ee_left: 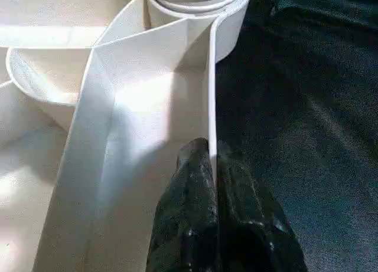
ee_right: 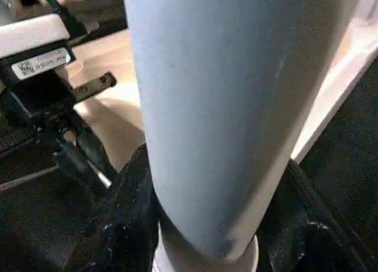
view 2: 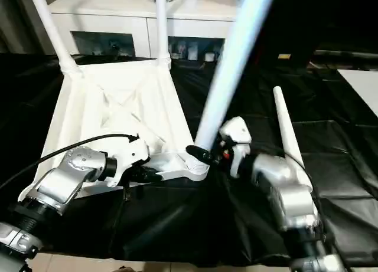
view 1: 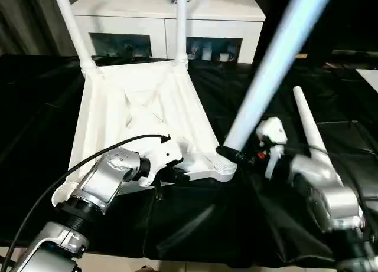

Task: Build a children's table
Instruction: Insert table leg to table base, then rotate leg to tighten

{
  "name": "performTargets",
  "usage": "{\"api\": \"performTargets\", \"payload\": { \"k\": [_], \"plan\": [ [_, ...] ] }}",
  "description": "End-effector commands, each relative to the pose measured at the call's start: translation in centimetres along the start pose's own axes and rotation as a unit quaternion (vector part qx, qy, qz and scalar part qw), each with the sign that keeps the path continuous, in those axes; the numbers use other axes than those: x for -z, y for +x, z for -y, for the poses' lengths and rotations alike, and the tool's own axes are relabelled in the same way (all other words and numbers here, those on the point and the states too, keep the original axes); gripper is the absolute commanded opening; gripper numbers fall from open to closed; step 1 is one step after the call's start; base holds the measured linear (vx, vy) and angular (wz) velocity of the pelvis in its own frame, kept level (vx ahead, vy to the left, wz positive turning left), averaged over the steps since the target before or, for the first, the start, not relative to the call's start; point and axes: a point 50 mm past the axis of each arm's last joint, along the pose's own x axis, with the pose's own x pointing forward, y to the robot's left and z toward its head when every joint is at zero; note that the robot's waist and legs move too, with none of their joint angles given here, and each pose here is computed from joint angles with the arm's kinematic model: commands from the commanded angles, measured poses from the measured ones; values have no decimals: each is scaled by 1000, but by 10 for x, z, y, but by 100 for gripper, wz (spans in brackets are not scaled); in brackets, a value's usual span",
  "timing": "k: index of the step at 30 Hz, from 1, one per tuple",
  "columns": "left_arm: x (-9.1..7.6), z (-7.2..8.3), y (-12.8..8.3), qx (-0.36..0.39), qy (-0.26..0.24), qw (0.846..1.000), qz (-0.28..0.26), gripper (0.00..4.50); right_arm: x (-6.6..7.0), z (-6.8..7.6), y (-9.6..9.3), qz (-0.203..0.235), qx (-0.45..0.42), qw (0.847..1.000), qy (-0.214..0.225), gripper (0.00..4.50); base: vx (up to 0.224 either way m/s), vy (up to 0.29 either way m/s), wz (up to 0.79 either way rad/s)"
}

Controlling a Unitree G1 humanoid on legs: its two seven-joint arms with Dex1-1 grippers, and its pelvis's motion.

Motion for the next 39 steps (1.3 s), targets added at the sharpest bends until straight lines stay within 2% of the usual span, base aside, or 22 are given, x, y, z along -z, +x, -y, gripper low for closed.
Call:
{"api": "performTargets", "payload": {
  "k": [1,7,11,13,16,18,20,22,24,26,27,29,31,35,38,39],
  "plan": [
    [-5,-9,-11,-30,6,999,14,0,55,-9,-3,-124,-17,989,80,184,0,0,0],
    [-2,-12,-15,-42,0,999,12,0,59,-8,-3,-135,-12,988,79,184,0,0,0],
    [4,-16,-18,-62,-16,998,6,0,59,-3,0,-129,22,989,66,184,0,0,0],
    [9,-19,-18,-88,-34,995,-4,0,57,8,6,-119,90,986,66,184,0,0,0],
    [12,-24,-11,-147,-79,986,-8,0,54,23,15,-110,200,971,74,184,-26,8,-14],
    [9,-23,-6,-160,-92,983,-4,0,53,27,19,-107,234,963,82,184,-31,23,-20],
    [-3,-14,11,-166,-113,980,6,0,49,32,31,-102,289,947,95,184,0,0,0],
    [-10,-10,18,-166,-118,979,12,0,47,33,37,-99,308,940,102,184,0,0,0],
    [-30,-2,36,-164,-125,978,31,0,44,35,48,-101,344,926,116,184,0,0,0],
    [-40,1,45,-162,-128,978,40,0,44,36,53,-99,363,918,129,184,0,0,0],
    [-53,4,58,-161,-133,977,50,0,43,37,57,-101,386,905,145,184,0,0,0],
    [-63,6,69,-167,-132,976,52,0,42,38,62,-102,409,894,154,184,0,0,0],
    [-67,6,74,-175,-132,974,50,0,41,38,64,-103,420,888,159,184,0,0,0],
    [-67,6,75,-178,-136,973,47,0,39,38,67,-101,422,887,160,184,0,0,0],
    [-61,3,69,-191,-143,970,39,0,35,37,72,-92,414,892,154,184,0,0,0],
    [-57,0,67,-195,-145,969,35,0,32,36,76,-83,402,900,150,184,0,0,0]
  ]
}}
